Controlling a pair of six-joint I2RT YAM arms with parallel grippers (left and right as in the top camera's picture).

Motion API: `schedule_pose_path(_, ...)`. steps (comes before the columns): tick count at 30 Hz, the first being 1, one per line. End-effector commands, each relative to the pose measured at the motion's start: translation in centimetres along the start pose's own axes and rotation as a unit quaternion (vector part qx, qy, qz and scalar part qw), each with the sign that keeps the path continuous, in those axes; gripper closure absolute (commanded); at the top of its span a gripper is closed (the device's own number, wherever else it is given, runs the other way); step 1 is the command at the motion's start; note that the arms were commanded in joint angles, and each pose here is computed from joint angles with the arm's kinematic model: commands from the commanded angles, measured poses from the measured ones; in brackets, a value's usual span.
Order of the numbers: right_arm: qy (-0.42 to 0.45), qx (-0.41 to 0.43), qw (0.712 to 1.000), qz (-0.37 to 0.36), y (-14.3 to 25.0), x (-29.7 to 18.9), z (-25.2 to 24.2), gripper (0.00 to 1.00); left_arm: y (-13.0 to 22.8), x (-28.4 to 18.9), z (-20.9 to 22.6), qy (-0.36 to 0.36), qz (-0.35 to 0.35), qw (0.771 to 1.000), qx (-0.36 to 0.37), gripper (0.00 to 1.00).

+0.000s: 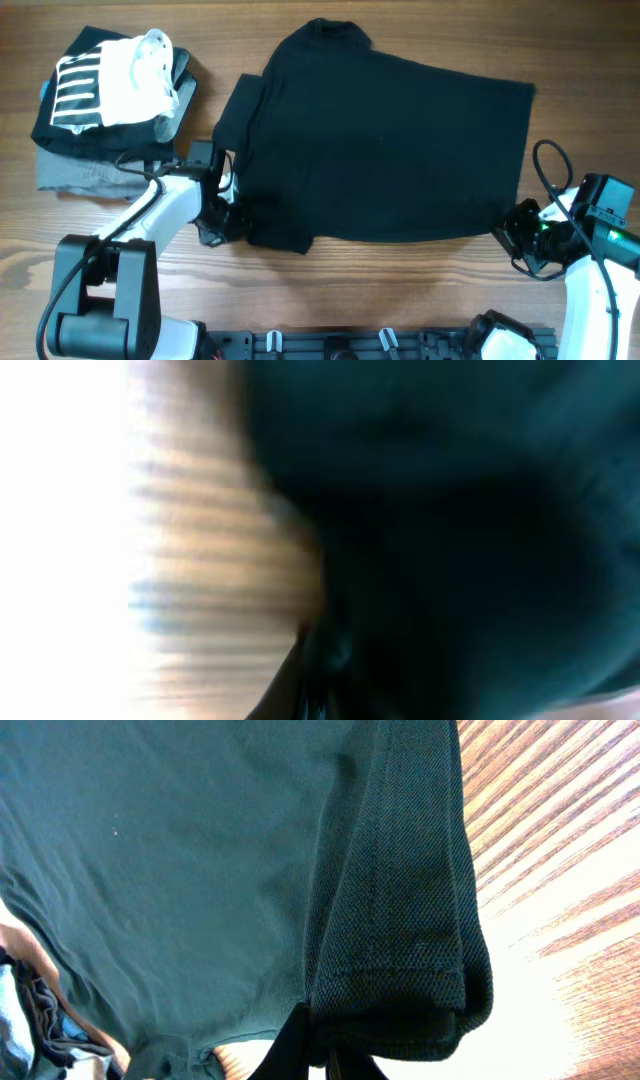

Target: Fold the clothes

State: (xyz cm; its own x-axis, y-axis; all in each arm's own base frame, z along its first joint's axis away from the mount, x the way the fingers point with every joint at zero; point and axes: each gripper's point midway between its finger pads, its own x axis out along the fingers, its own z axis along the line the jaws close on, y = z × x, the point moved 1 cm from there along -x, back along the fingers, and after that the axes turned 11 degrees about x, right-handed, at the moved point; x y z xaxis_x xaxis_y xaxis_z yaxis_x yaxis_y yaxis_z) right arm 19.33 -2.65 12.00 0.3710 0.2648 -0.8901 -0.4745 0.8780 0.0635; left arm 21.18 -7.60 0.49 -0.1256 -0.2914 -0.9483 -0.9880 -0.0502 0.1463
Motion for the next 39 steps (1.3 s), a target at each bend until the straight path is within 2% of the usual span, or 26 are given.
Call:
schedule_pose_path(1, -0.003, -0.009, 1.0, -0.008, -0.4, -0.4, 0.5, 0.96, 1.6, -2.9, -0.5, -0.002, 0.039, 0.999, -0.016, 0.96)
schedule_pose_path(5, 0.012, -0.019, 1.0, 0.008, 0.5, -0.7, -0.1, 0.96, 1.9, -10.2, -1.5, -0.013, 0.016, 1.0, -0.021, 0.96)
schedule_pose_path(8, 0.032, -0.023, 0.999, 0.028, 1.9, -1.1, -1.2, 0.96, 1.1, -15.9, -2.5, -0.026, -0.072, 0.997, 0.002, 0.96)
schedule_pose_path(12, 0.036, -0.026, 0.999, -0.002, 1.3, -1.6, -1.3, 0.96, -1.0, -19.7, -3.6, -0.021, -0.179, 0.983, 0.029, 0.96)
schedule_pose_path(16, 0.031, -0.023, 0.999, -0.02, -0.5, -0.8, -0.6, 0.96, -4.1, -20.3, -5.2, -0.008, -0.234, 0.97, 0.061, 0.96)
schedule_pose_path(20, 0.038, 0.003, 0.999, -0.011, -2.6, 1.3, -0.1, 0.96, -8.1, -19.8, -9.0, 0.006, -0.284, 0.95, 0.133, 0.96)
schedule_pose_path(25, 0.024, 0.019, 0.999, 0.021, -4.8, 5.1, 0.8, 0.95, -12.4, -16.2, -9.1, -0.048, -0.284, 0.947, 0.142, 0.96)
schedule_pose_path(33, 0.003, 0.026, 1.0, -0.006, -7.9, 7.5, 1.8, 0.93, -18.0, -15.9, -10.8, -0.028, -0.357, 0.921, 0.155, 0.96)
schedule_pose_path(35, -0.005, 0.021, 1.0, -0.014, -8.4, 7.5, 2.2, 0.85, -18.8, -15.3, -10.9, -0.027, -0.36, 0.919, 0.156, 0.93)
schedule_pose_path(37, -0.011, 0.016, 1.0, -0.022, -8.7, 7.5, 2.5, 0.48, -19.2, -14.9, -10.9, -0.029, -0.36, 0.919, 0.155, 0.86)
schedule_pose_path(38, -0.012, 0.014, 1.0, -0.024, -8.8, 7.5, 2.5, 0.43, -19.3, -14.8, -10.9, -0.028, -0.362, 0.919, 0.155, 0.83)
schedule_pose_path(39, -0.013, 0.013, 1.0, -0.025, -8.9, 7.5, 2.6, 0.41, -19.5, -14.8, -10.9, -0.028, -0.364, 0.918, 0.156, 0.71)
